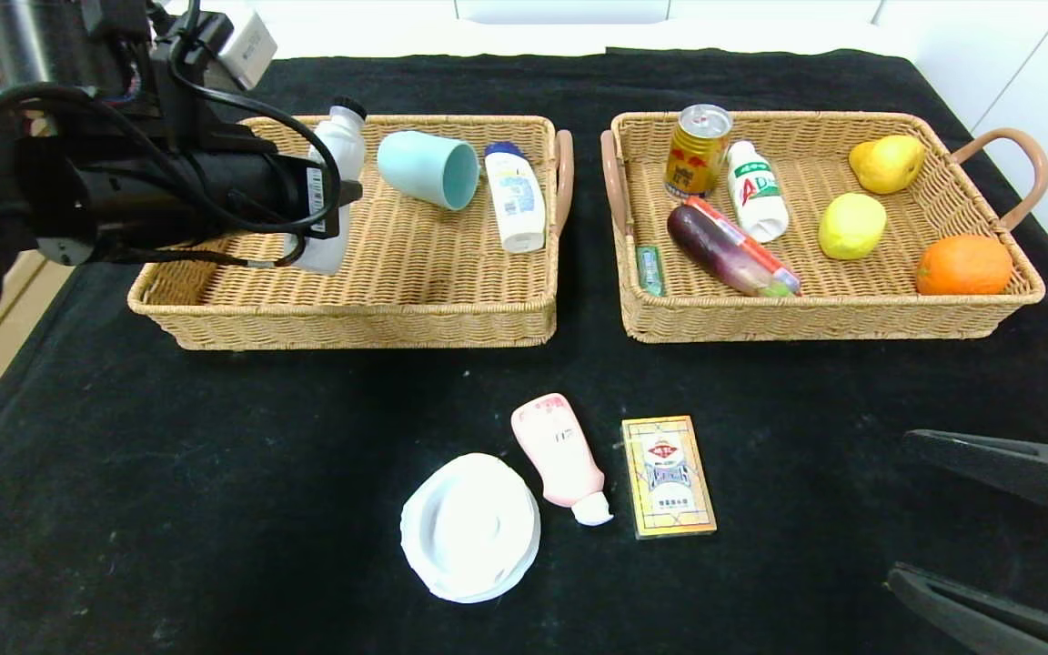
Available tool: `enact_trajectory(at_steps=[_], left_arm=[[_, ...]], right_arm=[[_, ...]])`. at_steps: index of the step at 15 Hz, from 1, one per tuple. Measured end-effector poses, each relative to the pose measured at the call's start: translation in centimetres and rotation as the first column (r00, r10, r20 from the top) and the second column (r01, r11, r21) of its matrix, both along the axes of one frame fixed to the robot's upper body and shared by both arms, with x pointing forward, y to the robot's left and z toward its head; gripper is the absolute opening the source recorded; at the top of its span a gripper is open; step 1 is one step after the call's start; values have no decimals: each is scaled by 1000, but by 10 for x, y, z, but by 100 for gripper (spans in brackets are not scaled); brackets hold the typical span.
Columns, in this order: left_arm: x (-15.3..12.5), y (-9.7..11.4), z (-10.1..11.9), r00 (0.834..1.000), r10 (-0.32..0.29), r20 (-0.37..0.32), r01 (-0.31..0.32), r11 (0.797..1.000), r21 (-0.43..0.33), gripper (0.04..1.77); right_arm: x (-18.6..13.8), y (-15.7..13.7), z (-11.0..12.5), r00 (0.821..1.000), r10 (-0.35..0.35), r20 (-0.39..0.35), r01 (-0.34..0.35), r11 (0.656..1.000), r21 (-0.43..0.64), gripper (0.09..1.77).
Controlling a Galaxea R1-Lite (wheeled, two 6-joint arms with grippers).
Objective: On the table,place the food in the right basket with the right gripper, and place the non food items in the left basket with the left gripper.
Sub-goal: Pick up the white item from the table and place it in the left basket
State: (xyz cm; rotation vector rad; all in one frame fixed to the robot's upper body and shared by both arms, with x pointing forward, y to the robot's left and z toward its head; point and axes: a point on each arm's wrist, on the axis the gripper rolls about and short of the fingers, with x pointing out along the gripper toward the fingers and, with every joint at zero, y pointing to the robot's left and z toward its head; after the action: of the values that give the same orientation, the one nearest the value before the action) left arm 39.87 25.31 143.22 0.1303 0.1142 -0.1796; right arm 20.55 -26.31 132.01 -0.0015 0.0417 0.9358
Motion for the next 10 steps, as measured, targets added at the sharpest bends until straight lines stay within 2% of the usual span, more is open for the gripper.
enact_trajectory(at_steps=[4,7,8,10], left_arm=[[33,-2,-11,1000,23,-12,-23,999,-24,64],[45,0,-21,999,34,-34,-35,999,-23,64],[46,1,-22,999,38,-39,-39,999,-21,69],[48,1,-24,998,39,-43,-40,999,-21,93]], right_arm=[[0,0,1,1000,-2,5,2,1000,3,171],[0,0,1,1000,-1,6,1,1000,3,171],[0,0,1,1000,-1,6,1,1000,3,171],[0,0,1,1000,0,4,0,1000,2,171]])
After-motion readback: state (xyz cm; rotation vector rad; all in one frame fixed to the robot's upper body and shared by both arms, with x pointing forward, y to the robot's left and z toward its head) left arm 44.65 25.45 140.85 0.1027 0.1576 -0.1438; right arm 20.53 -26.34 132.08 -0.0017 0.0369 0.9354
